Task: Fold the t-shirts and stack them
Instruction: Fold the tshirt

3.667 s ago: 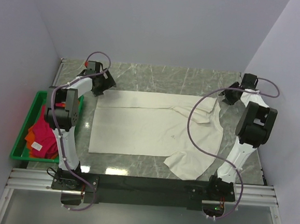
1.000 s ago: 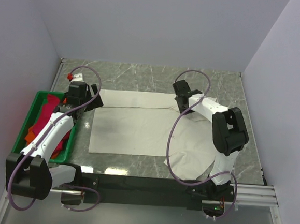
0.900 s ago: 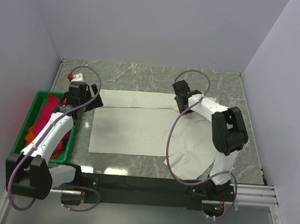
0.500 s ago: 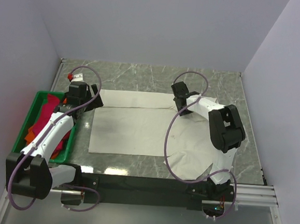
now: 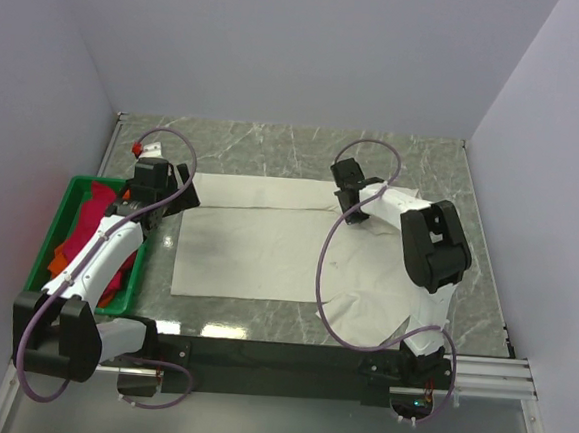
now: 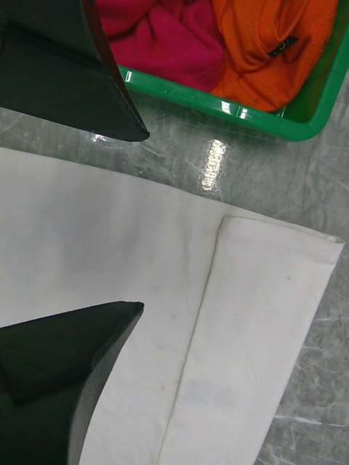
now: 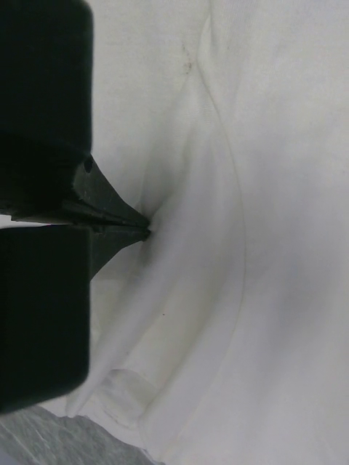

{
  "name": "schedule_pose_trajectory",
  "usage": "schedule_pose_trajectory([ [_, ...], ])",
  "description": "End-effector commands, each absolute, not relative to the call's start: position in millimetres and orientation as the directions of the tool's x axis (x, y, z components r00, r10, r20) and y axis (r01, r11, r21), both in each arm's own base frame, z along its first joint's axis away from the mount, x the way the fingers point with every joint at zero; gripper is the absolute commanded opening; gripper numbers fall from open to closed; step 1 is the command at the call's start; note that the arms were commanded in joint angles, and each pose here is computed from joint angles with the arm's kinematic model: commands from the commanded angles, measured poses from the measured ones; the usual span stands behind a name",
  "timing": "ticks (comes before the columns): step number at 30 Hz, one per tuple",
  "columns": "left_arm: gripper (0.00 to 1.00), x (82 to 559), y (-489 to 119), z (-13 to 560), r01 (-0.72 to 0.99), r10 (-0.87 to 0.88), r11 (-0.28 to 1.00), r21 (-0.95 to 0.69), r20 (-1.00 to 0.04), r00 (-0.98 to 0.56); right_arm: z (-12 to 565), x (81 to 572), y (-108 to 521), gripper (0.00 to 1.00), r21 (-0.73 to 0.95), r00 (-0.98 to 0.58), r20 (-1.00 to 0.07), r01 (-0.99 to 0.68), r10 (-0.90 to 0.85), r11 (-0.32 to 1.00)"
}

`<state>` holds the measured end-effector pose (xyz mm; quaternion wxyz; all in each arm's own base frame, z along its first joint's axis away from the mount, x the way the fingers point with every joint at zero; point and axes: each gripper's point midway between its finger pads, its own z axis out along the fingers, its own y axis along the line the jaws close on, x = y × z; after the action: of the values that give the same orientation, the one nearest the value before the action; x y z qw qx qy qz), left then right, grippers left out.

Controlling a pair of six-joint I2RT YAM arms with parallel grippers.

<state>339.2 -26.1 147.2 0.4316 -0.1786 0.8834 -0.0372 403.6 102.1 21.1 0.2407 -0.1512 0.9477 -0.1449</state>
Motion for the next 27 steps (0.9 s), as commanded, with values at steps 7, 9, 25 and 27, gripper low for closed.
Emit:
schedule_pose_trajectory([
  [7, 0.97, 342.9, -26.7, 152.0, -0.267, -0.336, 0.938, -0.221, -0.765, -0.549, 84.1, 438.9, 88.2, 0.00, -0.299, -0.766, -0.593, -0.074, -0.246, 0.951],
  [9, 0.97, 342.0, -26.3, 150.5, -0.268, -0.334, 0.939, -0.217, -0.764, -0.552, 97.3, 446.9, 86.4, 0.00, -0.280, -0.754, -0.616, -0.061, -0.228, 0.958],
  [25, 0.97, 341.9, -26.7, 150.9, -0.265, -0.333, 0.939, -0.218, -0.764, -0.552, 100.3, 486.3, 97.6, 0.01, -0.122, -0.790, -0.610, 0.014, -0.063, 0.992],
  [27, 0.96, 341.5, -27.2, 150.3, -0.262, -0.332, 0.940, -0.218, -0.763, -0.555, 102.3, 496.0, 89.8, 0.04, -0.108, -0.778, -0.628, 0.065, -0.018, 0.992],
])
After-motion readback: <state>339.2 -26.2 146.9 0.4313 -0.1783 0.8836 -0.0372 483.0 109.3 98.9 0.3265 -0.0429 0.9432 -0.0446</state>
